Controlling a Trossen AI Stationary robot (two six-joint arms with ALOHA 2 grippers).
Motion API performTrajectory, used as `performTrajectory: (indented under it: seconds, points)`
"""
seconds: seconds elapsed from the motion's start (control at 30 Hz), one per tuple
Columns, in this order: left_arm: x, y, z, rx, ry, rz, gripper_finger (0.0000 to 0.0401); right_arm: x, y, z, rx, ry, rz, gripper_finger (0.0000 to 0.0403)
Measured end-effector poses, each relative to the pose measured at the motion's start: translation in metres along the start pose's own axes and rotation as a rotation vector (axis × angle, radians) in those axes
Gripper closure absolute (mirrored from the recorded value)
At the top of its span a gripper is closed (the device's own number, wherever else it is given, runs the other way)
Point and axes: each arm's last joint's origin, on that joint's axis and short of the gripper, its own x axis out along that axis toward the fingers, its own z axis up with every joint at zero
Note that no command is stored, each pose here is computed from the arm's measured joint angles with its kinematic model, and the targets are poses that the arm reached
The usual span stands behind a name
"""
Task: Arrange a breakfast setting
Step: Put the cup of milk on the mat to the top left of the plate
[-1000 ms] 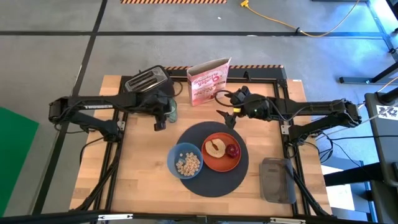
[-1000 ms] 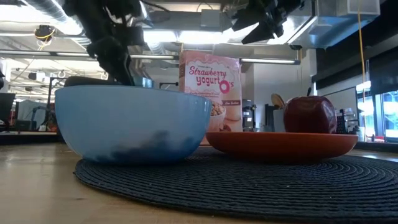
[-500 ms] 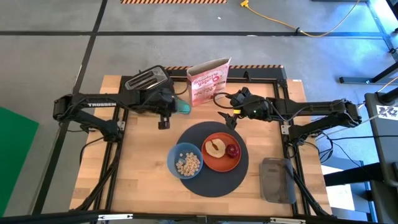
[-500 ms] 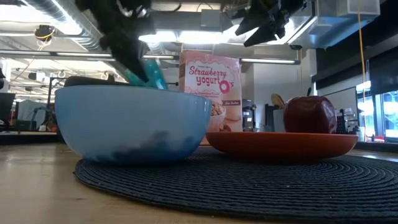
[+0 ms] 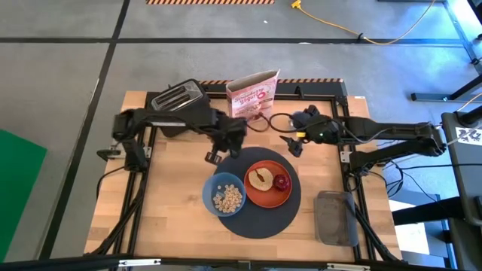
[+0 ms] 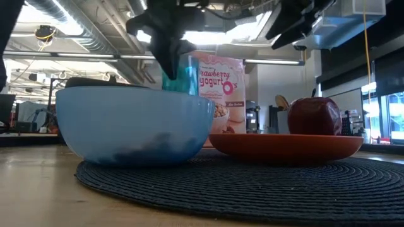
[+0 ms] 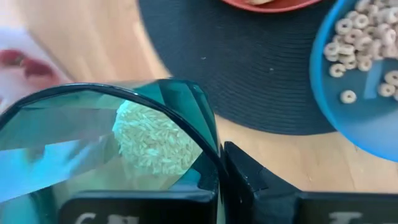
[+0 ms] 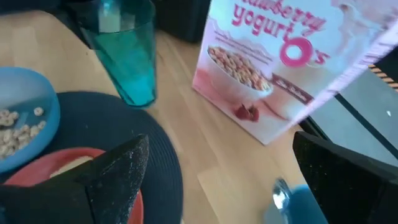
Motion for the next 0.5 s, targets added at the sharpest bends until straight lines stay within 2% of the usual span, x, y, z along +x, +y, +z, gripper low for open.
performTrajectory:
  seconds: [0.13, 0.23, 0.37, 0.5]
  points:
    - [0.010, -0.005, 0.022, 0.090, 0.052, -0.040, 0.0396, -0.011, -0.005, -0.004, -0.002, 0.010, -0.008, 0.0015]
    - [0.010, -0.013, 0.035, 0.156, 0.035, -0.080, 0.0395, -0.017, -0.008, -0.006, -0.003, 0.013, -0.011, 0.0015]
    - [0.011, -0.026, 0.043, 0.231, 0.015, -0.131, 0.0394, -0.021, -0.011, -0.008, -0.012, 0.025, -0.025, 0.0015]
    - [0.012, -0.031, 0.044, 0.246, 0.016, -0.150, 0.0394, -0.023, -0.012, -0.008, -0.014, 0.018, -0.028, 0.0015]
